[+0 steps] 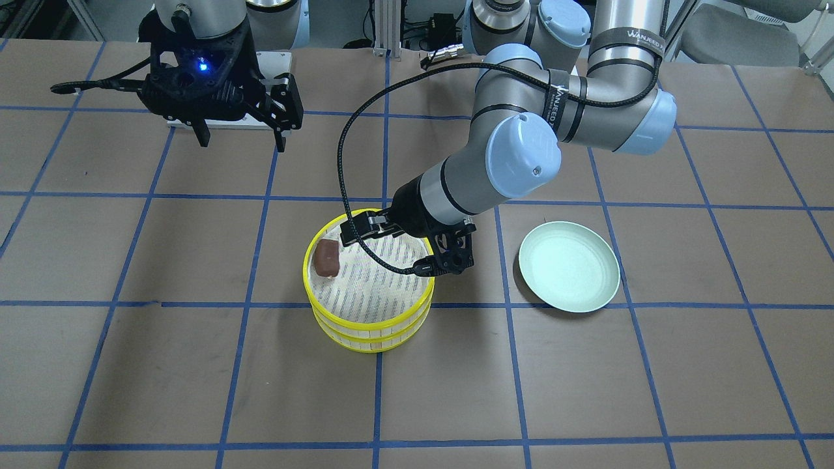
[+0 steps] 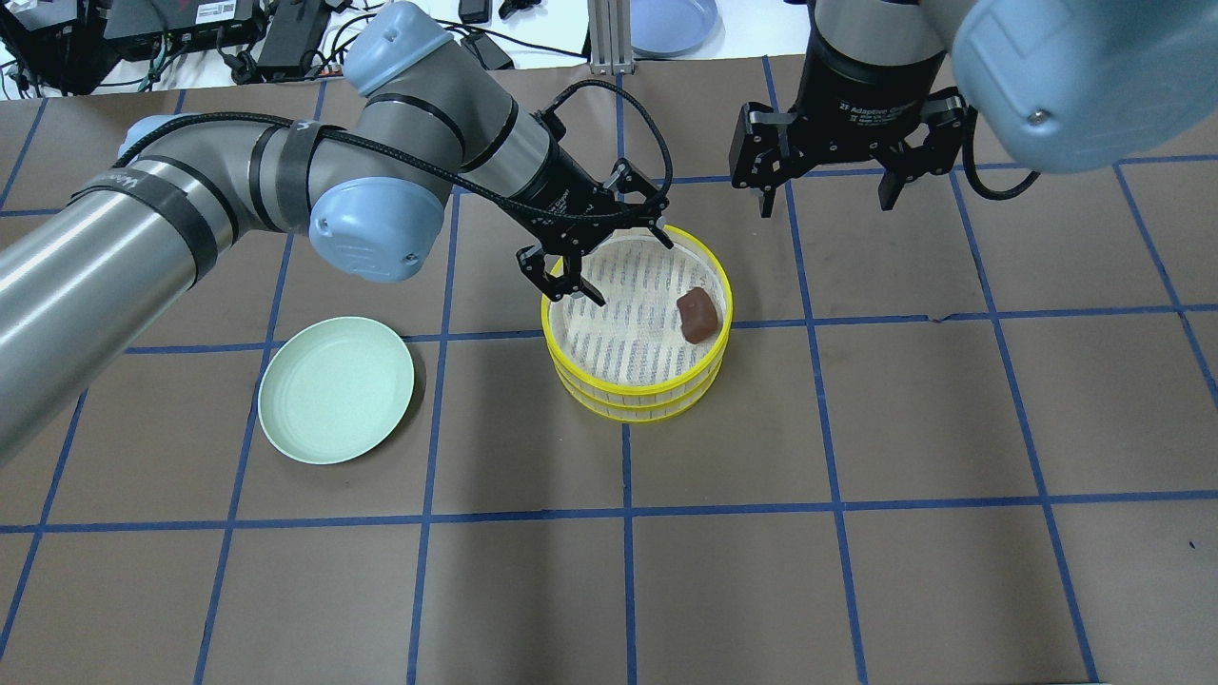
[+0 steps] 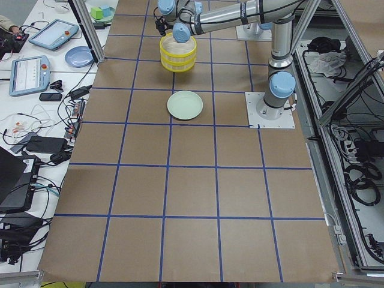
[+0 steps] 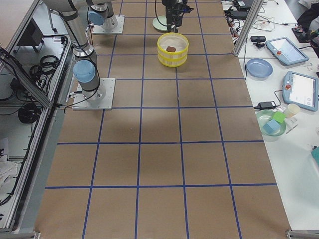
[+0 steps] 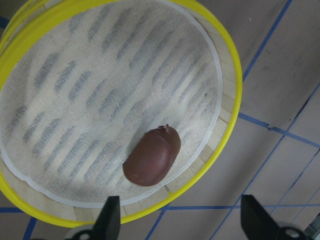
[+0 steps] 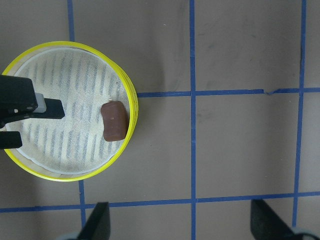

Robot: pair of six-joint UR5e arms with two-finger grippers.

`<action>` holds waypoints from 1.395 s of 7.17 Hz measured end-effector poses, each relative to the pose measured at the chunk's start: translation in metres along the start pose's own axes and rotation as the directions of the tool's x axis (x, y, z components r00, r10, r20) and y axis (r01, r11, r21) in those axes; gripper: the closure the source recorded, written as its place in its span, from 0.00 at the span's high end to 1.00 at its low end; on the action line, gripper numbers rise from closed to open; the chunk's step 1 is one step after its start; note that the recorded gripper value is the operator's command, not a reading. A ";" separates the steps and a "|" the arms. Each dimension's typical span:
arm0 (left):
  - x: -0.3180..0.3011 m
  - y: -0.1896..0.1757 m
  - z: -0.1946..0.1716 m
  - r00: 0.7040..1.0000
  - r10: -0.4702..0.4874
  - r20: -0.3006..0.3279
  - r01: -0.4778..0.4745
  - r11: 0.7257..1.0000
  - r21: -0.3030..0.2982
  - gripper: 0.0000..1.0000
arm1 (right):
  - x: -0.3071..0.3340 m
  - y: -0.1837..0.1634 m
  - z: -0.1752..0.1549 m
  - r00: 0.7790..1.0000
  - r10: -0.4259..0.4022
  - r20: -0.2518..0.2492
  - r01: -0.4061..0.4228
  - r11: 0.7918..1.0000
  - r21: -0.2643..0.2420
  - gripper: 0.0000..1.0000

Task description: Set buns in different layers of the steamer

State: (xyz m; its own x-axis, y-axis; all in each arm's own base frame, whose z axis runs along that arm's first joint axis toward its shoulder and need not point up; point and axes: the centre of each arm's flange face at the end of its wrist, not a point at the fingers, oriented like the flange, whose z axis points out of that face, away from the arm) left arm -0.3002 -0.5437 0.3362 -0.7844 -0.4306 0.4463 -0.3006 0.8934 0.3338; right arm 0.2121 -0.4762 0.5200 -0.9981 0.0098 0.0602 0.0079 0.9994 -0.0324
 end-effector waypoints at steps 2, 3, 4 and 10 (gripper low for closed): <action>-0.008 -0.007 -0.028 0.985 0.110 0.134 -0.127 0.984 0.127 1.00 | 0.001 0.000 0.001 1.000 -0.022 -0.004 0.022 1.000 0.001 1.00; -0.019 -0.014 -0.054 0.956 0.195 0.220 -0.234 0.957 0.170 1.00 | 0.001 0.000 0.000 1.000 -0.025 -0.004 0.025 1.000 0.002 1.00; -0.038 -0.023 -0.093 0.923 0.256 0.289 -0.316 0.930 0.185 1.00 | 0.002 0.000 0.001 1.000 -0.026 -0.004 0.026 1.000 0.001 1.00; -0.109 0.027 -0.262 0.703 0.339 0.625 -0.499 0.862 0.095 1.00 | 0.002 0.000 0.001 1.000 -0.027 -0.005 0.027 1.000 0.002 1.00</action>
State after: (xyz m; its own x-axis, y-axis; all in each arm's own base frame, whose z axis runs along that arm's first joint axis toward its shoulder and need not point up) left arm -0.0803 -0.5056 0.5144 -0.9926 0.0794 -0.0919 0.0809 0.9966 -0.0136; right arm 0.2099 -0.4763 0.5191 -0.9977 -0.0173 0.0662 -0.0195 0.9993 -0.0328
